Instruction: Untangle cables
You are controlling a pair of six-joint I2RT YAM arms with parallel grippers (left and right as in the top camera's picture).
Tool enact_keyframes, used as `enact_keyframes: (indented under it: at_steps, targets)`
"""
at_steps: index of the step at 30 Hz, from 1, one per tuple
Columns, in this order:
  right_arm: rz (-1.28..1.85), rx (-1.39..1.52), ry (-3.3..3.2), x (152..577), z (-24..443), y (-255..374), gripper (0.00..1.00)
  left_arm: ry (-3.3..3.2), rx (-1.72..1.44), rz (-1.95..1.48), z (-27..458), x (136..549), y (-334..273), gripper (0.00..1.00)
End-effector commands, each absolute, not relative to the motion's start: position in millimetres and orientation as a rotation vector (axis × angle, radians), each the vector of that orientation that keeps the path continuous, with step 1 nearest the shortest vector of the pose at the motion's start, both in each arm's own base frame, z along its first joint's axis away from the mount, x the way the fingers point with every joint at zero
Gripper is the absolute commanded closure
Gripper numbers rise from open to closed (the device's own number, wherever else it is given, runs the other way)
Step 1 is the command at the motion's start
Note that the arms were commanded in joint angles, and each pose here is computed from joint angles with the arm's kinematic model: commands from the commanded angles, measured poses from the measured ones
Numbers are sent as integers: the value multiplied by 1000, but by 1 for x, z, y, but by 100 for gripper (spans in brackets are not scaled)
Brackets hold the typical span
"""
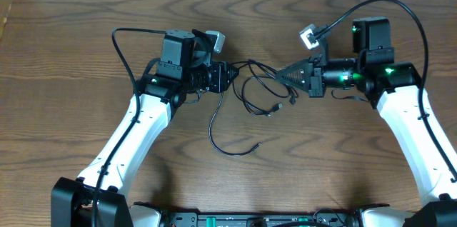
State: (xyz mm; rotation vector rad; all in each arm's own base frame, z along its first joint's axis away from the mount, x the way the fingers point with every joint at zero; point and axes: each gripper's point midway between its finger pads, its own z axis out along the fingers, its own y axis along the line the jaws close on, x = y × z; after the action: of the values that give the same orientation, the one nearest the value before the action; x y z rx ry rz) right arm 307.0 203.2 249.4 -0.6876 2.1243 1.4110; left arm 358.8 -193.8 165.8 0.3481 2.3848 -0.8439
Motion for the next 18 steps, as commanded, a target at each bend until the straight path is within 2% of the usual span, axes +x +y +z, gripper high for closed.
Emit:
enact_keyframes:
  at_steps: [1, 9, 15, 18]
  targets:
    - [1427, -666, 2100, 308, 263, 196, 99, 2367, 437, -800, 159, 359, -193, 57]
    - [1503, -681, 2063, 301, 271, 198, 99, 2296, 600, -827, 164, 353, -202, 48]
    - [1642, -756, 1926, 289, 293, 203, 99, 2209, 749, -939, 173, 339, -216, 48]
    - [1651, -757, 1923, 288, 294, 203, 99, 2208, 749, -938, 174, 340, -216, 52]
